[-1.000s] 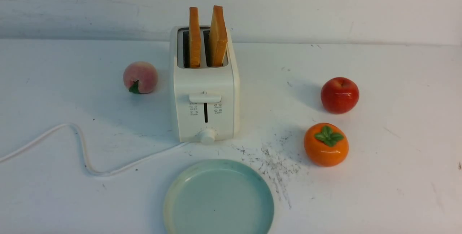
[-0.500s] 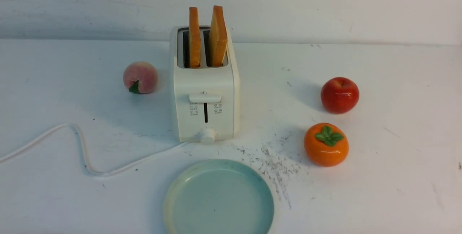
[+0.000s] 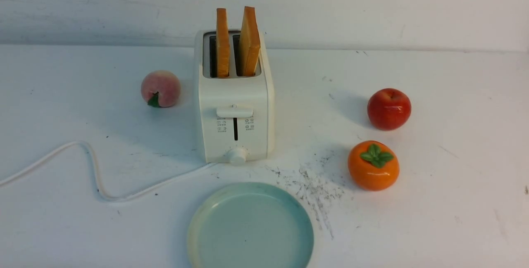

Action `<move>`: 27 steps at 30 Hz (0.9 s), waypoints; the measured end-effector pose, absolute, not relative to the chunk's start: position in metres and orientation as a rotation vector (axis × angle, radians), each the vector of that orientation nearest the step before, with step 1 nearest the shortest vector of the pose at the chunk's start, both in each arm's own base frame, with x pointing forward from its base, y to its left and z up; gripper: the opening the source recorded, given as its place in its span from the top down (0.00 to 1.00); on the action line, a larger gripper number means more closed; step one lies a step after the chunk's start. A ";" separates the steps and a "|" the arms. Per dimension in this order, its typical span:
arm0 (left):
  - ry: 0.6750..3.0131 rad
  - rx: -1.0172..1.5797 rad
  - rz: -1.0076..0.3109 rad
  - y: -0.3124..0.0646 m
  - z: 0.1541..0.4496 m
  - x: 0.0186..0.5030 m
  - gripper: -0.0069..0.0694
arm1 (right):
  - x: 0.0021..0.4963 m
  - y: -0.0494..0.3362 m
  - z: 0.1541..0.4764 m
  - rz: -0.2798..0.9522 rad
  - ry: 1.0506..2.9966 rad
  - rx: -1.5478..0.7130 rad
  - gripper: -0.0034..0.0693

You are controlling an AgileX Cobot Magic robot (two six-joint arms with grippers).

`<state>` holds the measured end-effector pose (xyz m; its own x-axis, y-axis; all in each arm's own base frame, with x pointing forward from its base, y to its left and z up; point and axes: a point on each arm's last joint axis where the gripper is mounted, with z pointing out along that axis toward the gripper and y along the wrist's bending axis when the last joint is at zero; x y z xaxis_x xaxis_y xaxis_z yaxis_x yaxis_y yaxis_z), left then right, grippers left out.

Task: Take toasted bread from bread machine on white table place on plate.
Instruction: 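Grasp the toast slice in the toaster and pull it up out of the slot with the right gripper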

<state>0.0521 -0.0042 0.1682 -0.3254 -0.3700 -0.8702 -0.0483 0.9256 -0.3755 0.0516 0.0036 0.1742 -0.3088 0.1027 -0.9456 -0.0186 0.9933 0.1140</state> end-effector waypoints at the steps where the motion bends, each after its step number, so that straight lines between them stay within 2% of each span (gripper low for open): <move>1: 1.885 -0.307 -0.334 -0.004 0.168 0.052 0.60 | 0.052 0.004 0.174 0.120 1.881 0.061 0.62; 7: 1.884 -0.308 -0.335 -0.004 0.168 0.052 0.60 | 0.052 0.004 0.174 0.120 1.881 0.061 0.62; 10: 1.863 -0.384 -0.426 -0.006 0.170 0.052 0.60 | 0.052 0.004 0.174 0.119 1.881 0.060 0.62; 13: 1.722 -0.733 -0.847 -0.014 0.178 0.053 0.60 | 0.052 0.004 0.175 0.129 1.871 0.070 0.62; 15: 1.614 -0.949 -1.092 -0.017 0.182 0.054 0.60 | 0.052 0.006 0.175 0.240 1.864 0.166 0.62; 16: 1.563 -1.038 -1.195 -0.018 0.184 0.054 0.60 | 0.052 0.009 0.175 0.350 1.856 0.260 0.62; 17: 1.522 -1.104 -1.275 -0.019 0.186 0.054 0.60 | 0.052 0.011 0.175 0.470 1.844 0.362 0.62; 18: 1.516 -1.113 -1.286 -0.019 0.186 0.054 0.60 | 0.052 0.012 0.176 0.494 1.840 0.382 0.62; 19: 1.474 -1.176 -1.365 -0.020 0.188 0.053 0.60 | 0.052 0.016 0.176 0.678 1.811 0.539 0.62; 22: 1.433 -1.220 -1.424 -0.021 0.189 0.054 0.60 | 0.051 0.021 0.178 0.893 1.763 0.710 0.62; 27: 1.422 -1.233 -1.443 -0.021 0.190 0.054 0.60 | 0.051 0.023 0.181 1.007 1.719 0.792 0.62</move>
